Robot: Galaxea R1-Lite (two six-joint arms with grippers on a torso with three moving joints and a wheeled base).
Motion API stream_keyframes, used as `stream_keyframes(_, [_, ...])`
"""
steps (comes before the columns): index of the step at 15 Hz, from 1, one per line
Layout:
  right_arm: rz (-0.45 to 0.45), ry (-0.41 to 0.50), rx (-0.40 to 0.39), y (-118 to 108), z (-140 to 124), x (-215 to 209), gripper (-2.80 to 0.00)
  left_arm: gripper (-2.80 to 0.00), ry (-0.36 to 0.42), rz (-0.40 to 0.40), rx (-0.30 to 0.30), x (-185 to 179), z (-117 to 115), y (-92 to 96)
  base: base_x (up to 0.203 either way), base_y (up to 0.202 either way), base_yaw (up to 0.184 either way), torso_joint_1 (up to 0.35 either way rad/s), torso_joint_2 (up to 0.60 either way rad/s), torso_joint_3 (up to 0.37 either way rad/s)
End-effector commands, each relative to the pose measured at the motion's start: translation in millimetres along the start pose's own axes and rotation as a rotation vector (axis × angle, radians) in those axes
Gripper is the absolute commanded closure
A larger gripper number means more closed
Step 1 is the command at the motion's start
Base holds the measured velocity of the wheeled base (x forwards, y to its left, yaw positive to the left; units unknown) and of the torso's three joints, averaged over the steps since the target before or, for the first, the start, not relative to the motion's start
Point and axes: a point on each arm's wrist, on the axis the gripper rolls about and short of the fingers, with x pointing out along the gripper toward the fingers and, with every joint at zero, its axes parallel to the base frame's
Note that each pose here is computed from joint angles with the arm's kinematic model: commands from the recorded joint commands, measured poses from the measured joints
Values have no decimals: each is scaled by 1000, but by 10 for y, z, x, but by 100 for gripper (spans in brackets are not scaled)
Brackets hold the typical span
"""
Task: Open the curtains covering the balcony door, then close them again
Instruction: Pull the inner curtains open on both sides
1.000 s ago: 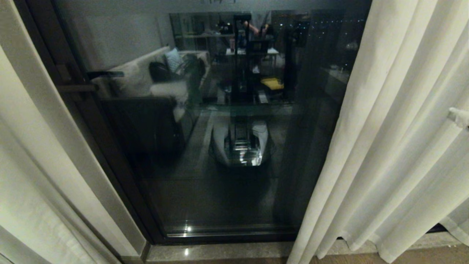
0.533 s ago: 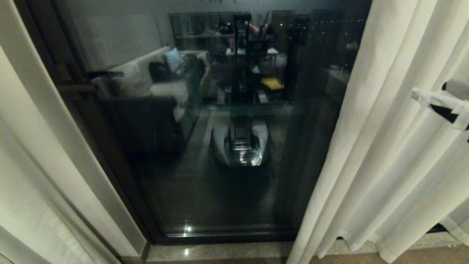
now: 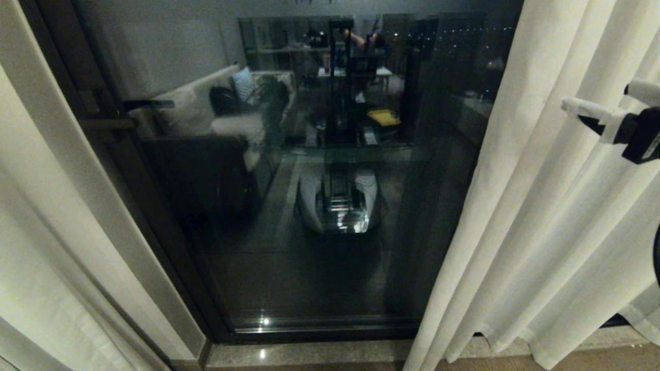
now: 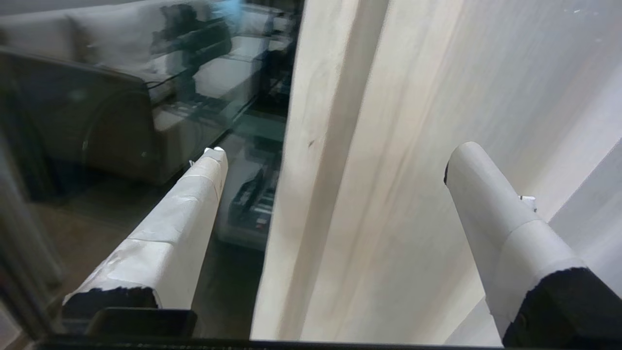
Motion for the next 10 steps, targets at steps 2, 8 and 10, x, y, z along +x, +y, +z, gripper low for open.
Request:
stream_keyframes(2, [-13, 13, -5, -33, -35, 88, -280, 0, -2, 0, 0, -1, 0, 0, 0, 0, 0, 0, 0, 0])
stream_keyframes(8, [-15, 18, 0, -81, -36, 398, -280, 0, -2, 0, 0, -1, 0, 0, 0, 0, 0, 0, 0, 0])
stream_keyframes(10, [-13, 23, 11, -92, -55, 521, -280, 0, -2, 0, 0, -1, 0, 0, 0, 0, 0, 0, 0, 0])
